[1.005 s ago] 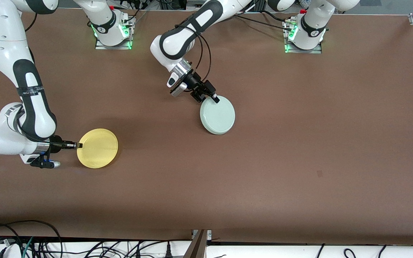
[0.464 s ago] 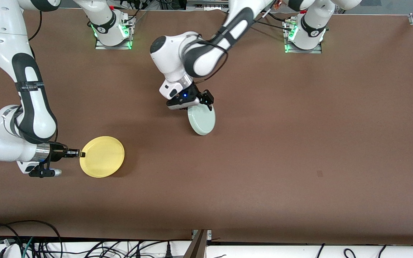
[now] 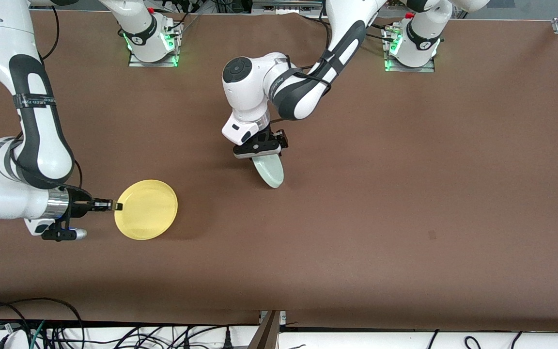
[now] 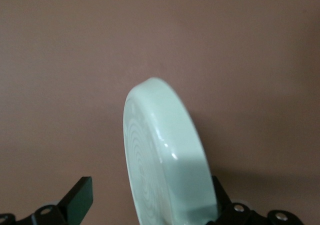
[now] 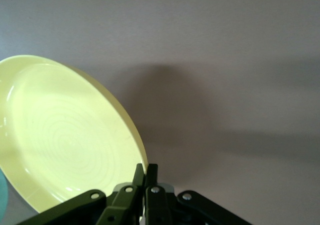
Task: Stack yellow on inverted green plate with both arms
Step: 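Flip the green plate upside down with the left gripper, then lower the inverted green plate onto the table and release it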
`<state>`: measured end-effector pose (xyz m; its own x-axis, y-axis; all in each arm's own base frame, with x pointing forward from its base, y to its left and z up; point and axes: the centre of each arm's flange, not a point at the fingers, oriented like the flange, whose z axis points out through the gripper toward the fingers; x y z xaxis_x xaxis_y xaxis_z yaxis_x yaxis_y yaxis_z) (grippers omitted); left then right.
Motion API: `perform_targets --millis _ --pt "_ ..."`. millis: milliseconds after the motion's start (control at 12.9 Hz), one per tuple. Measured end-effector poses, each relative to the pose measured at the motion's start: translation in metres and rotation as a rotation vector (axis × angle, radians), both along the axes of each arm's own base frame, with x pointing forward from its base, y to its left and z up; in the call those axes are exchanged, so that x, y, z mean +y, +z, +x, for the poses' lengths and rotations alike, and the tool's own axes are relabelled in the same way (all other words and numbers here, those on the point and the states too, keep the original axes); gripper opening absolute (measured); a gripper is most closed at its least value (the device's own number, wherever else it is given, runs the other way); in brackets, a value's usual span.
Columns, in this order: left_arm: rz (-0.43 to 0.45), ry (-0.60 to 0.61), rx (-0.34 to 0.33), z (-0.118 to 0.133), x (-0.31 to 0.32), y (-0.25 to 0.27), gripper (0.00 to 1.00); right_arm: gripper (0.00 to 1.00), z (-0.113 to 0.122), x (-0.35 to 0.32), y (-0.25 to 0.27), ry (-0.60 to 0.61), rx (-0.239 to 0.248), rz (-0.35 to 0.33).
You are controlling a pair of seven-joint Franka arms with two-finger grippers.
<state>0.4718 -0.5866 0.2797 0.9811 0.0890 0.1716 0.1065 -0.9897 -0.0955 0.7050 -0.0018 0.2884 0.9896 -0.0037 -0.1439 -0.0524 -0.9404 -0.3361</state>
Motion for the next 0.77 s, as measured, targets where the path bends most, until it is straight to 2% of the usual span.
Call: perform_targets --millis 155,309,464,619,773 --pt "-0.031 -0.013 -0.013 -0.004 -0.006 -0.001 1.00 0.02 0.000 0.000 0.000 0.000 0.001 0.000" --pt "-0.105 -0.024 -0.043 0.005 -0.009 0.006 1.00 0.02 0.000 -0.005 -0.001 -0.005 0.002 -0.004" --pt "-0.136 -0.053 -0.055 0.010 -0.009 0.004 1.00 0.02 -0.001 -0.009 -0.001 0.002 0.006 -0.021" --pt "-0.188 -0.046 -0.031 0.010 -0.011 -0.004 1.00 0.02 -0.003 -0.011 -0.003 0.017 0.018 -0.042" --pt "-0.254 -0.018 0.029 0.009 -0.014 -0.018 1.00 0.02 -0.004 -0.014 -0.004 0.039 0.024 -0.075"
